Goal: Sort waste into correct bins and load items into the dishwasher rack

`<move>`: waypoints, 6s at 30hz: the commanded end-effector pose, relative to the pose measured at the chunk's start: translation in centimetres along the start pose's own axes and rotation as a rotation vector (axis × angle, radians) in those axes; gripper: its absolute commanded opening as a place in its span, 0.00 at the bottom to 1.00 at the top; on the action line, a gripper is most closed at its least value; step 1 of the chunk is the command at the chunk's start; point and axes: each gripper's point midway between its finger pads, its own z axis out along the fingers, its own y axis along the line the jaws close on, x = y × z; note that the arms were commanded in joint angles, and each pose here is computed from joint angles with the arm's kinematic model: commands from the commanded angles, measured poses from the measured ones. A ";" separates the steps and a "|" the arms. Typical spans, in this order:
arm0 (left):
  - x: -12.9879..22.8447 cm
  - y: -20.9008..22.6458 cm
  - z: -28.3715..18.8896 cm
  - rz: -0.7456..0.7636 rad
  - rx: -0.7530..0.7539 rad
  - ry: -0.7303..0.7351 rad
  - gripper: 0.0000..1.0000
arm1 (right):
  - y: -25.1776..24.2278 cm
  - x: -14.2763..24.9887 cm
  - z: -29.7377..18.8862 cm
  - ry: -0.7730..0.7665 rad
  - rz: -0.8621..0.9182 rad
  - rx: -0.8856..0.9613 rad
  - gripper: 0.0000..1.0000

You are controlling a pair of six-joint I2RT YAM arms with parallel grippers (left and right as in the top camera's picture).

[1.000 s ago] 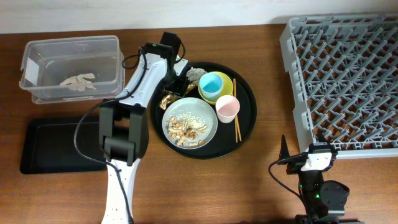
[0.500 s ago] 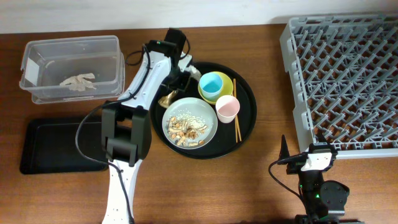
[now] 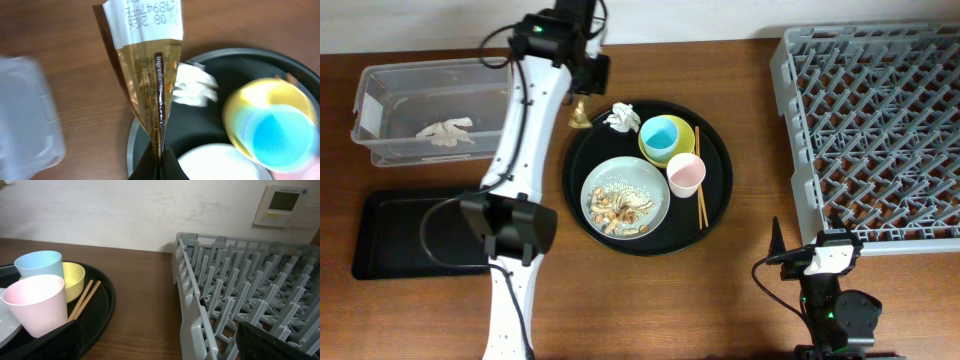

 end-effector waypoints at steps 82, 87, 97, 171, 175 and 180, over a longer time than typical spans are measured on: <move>-2.6 -2.0 5.0 -0.559 0.014 -0.094 0.11 | -0.2 0.4 0.0 0.006 -0.006 0.010 0.98; -4.9 7.3 1.2 -0.679 -0.148 -0.256 0.11 | -0.2 0.4 0.0 0.006 -0.006 0.010 0.98; -1.2 24.3 0.2 -0.917 -0.355 -0.263 0.12 | -0.2 0.4 0.0 0.006 -0.006 0.010 0.98; 29.5 7.3 -25.6 -0.799 -0.003 -0.256 0.99 | -0.2 0.4 0.0 0.006 -0.006 0.010 0.98; 29.0 7.4 -25.7 -0.798 0.002 -0.278 0.99 | -0.2 0.4 0.0 0.006 -0.006 0.010 0.98; 29.2 7.3 -25.7 -0.798 -0.001 -0.267 0.99 | -0.2 0.4 0.0 0.006 -0.006 0.010 0.98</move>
